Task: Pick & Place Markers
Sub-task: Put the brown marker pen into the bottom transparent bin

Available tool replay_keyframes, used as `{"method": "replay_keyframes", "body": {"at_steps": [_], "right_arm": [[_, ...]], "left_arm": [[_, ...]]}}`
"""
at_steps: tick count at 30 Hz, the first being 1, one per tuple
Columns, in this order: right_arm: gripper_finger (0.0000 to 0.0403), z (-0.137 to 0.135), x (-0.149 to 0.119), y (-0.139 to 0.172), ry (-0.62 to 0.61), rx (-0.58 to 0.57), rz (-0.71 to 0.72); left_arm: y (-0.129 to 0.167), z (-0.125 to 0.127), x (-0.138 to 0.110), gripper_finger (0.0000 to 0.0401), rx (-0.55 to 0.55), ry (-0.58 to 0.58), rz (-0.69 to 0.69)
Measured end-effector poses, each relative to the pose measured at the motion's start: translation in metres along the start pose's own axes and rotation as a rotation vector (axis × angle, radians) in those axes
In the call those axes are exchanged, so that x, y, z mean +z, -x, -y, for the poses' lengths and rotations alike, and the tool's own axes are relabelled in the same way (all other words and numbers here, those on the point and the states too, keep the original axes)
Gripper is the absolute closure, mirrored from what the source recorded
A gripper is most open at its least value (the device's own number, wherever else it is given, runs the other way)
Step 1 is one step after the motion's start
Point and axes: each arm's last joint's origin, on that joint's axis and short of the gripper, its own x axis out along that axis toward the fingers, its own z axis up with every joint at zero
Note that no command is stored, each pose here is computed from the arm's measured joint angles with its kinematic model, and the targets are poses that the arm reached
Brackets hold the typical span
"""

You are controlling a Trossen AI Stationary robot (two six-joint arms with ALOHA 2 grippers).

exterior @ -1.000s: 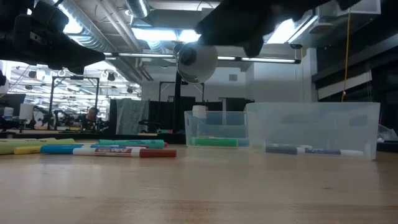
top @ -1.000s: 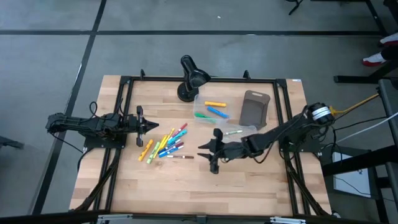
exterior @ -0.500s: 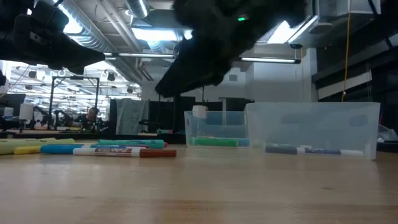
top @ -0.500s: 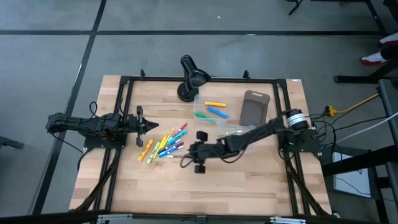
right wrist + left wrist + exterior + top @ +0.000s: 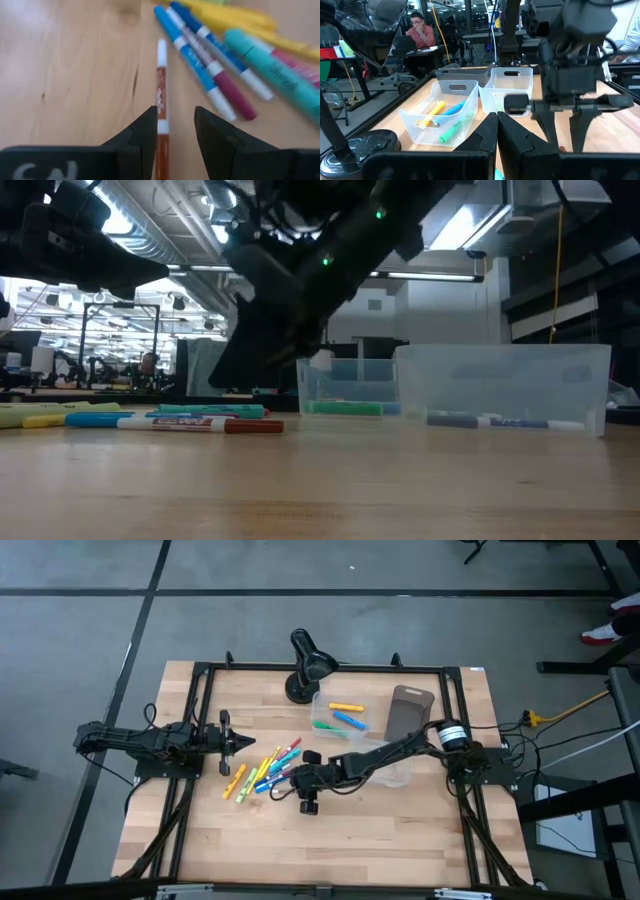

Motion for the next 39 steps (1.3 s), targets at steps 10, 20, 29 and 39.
{"method": "replay_keyframes", "body": {"at_steps": [10,20,29,39], "right_arm": [[0.0273,0.000,-0.012,-0.020,-0.021,0.053,-0.014],[0.0343,0.004,-0.017,-0.020,-0.096,0.056,-0.082],[0.0353,0.012,-0.019,-0.019,-0.121,0.045,-0.124],[0.0370,0.011,-0.004,-0.018,-0.069,0.020,-0.093]], "left_arm": [[0.000,0.000,0.000,0.0395,0.000,0.000,0.000],[0.000,0.000,0.000,0.0395,0.000,0.000,0.000],[0.000,0.000,0.000,0.0395,0.000,0.000,0.000],[0.000,0.000,0.000,0.0395,0.000,0.000,0.000]]}}
